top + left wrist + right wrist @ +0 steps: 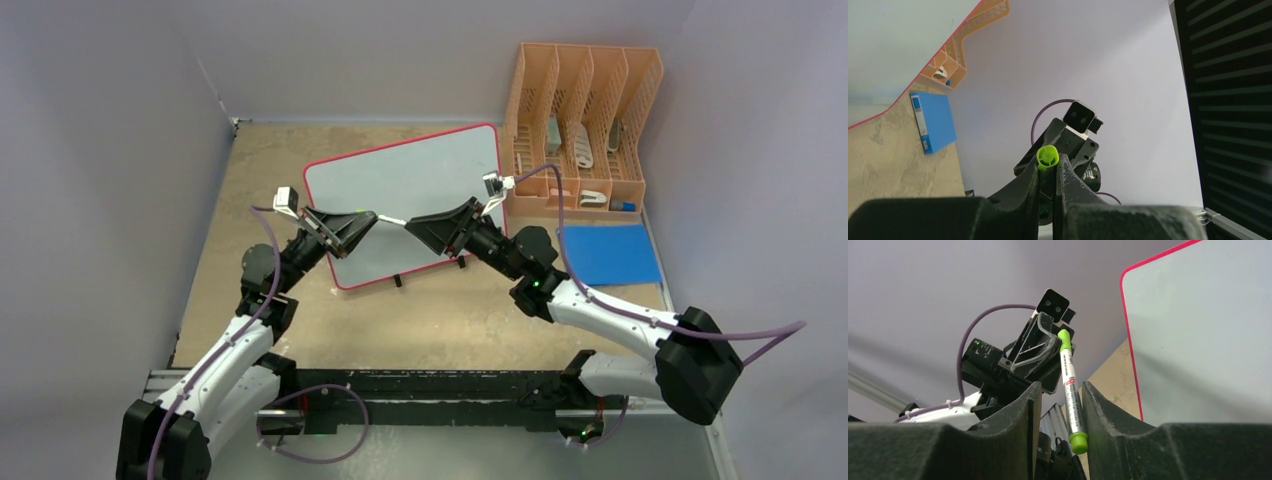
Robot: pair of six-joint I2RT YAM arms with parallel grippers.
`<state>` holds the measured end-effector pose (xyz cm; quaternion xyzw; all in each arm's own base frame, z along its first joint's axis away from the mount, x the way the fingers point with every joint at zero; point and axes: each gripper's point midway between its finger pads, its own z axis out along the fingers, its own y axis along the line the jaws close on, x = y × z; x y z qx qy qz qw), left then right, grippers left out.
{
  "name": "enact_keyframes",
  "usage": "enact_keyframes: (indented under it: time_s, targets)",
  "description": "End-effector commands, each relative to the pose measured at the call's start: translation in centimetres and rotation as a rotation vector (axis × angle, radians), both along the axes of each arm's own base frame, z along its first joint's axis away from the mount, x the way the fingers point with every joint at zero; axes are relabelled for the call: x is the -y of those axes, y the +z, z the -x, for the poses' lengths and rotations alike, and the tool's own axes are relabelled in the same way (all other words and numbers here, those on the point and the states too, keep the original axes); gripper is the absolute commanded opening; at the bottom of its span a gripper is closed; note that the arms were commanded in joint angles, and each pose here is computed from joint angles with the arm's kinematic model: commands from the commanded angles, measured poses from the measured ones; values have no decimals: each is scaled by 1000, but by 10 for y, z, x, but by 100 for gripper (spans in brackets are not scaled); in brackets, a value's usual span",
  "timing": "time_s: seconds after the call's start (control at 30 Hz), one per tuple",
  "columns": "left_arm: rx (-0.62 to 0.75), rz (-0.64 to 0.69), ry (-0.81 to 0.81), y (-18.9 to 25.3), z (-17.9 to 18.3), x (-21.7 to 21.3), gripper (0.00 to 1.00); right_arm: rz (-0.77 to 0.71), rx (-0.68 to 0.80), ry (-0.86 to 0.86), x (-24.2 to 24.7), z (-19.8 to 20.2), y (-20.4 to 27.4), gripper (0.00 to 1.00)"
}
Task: Write a sentence on the whiteboard
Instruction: Open the pen cap.
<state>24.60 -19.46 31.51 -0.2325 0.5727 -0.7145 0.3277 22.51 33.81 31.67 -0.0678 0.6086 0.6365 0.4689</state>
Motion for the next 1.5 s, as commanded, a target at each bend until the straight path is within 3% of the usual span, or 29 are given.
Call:
enact_keyframes:
  time_s: [0.0, 0.23, 0.5, 1.27, 1.47]
  targets:
    - [55, 42, 3, 14, 4, -1, 0, -75, 98, 10, -1, 4, 39, 36]
    - [53, 52, 7, 13, 5, -2, 0, -81, 101, 14, -2, 5, 41, 25]
    - [53, 63, 20, 12, 5, -4, 0, -96, 109, 27, -2, 9, 45, 0]
    - [-5, 183, 296, -2, -13, -49, 0, -90, 125, -12, 39, 39, 43, 0]
    - [21, 60, 192, -7, -6, -27, 0, -58, 136, -67, 46, 34, 47, 0]
